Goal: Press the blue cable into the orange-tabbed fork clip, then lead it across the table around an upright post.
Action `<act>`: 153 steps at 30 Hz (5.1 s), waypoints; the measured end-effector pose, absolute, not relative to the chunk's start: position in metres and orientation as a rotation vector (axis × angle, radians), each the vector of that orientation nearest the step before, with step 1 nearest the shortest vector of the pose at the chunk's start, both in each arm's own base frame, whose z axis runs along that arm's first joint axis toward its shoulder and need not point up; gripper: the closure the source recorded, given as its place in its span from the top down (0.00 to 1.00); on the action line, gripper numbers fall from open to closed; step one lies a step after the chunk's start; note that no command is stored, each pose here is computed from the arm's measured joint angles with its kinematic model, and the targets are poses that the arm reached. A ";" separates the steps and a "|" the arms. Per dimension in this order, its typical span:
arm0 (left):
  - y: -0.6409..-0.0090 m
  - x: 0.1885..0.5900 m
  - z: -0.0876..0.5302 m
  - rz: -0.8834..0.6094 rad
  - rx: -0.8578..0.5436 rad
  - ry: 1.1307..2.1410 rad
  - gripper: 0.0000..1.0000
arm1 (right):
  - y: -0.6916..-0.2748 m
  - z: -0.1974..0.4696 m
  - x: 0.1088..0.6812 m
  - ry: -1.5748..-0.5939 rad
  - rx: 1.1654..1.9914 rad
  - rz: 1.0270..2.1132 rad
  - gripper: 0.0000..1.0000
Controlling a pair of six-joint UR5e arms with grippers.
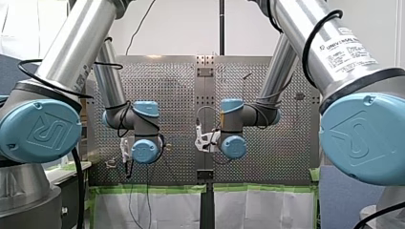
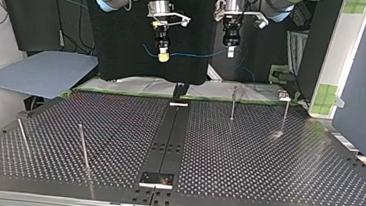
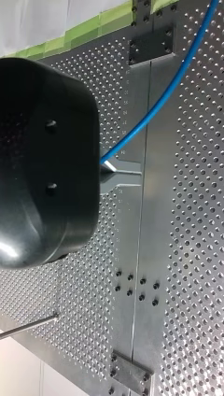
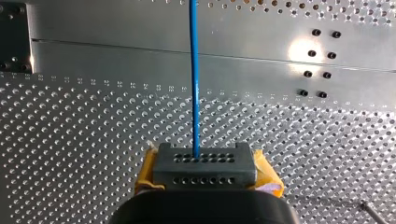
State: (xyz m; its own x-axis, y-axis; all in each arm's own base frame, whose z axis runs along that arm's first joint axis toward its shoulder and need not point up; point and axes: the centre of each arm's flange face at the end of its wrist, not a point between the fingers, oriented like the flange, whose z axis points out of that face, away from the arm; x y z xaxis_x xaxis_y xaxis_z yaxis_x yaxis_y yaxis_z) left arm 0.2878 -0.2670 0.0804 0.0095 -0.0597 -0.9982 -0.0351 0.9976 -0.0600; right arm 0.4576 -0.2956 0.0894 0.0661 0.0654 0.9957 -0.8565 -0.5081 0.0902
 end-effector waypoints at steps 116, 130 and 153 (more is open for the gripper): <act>-0.267 0.280 0.058 -0.004 -0.042 1.610 0.00 | -0.292 0.043 0.437 -0.876 1.683 1.349 0.00; -0.267 0.279 0.058 -0.004 -0.042 1.610 0.00 | -0.286 0.020 0.425 -0.913 1.732 1.243 0.00; -0.261 0.291 0.012 -0.121 -0.084 1.615 0.00 | -0.328 0.089 0.472 -0.917 1.586 1.537 0.00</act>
State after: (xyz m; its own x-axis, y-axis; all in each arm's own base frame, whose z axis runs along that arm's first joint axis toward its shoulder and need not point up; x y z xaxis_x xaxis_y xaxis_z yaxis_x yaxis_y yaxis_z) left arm 0.2912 -0.2608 0.0120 -0.0478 -0.1288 -0.9905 0.0206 0.9913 -0.1299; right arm 0.4716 -0.3275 0.0893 0.0302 -0.0021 0.9995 -0.8786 -0.4768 0.0256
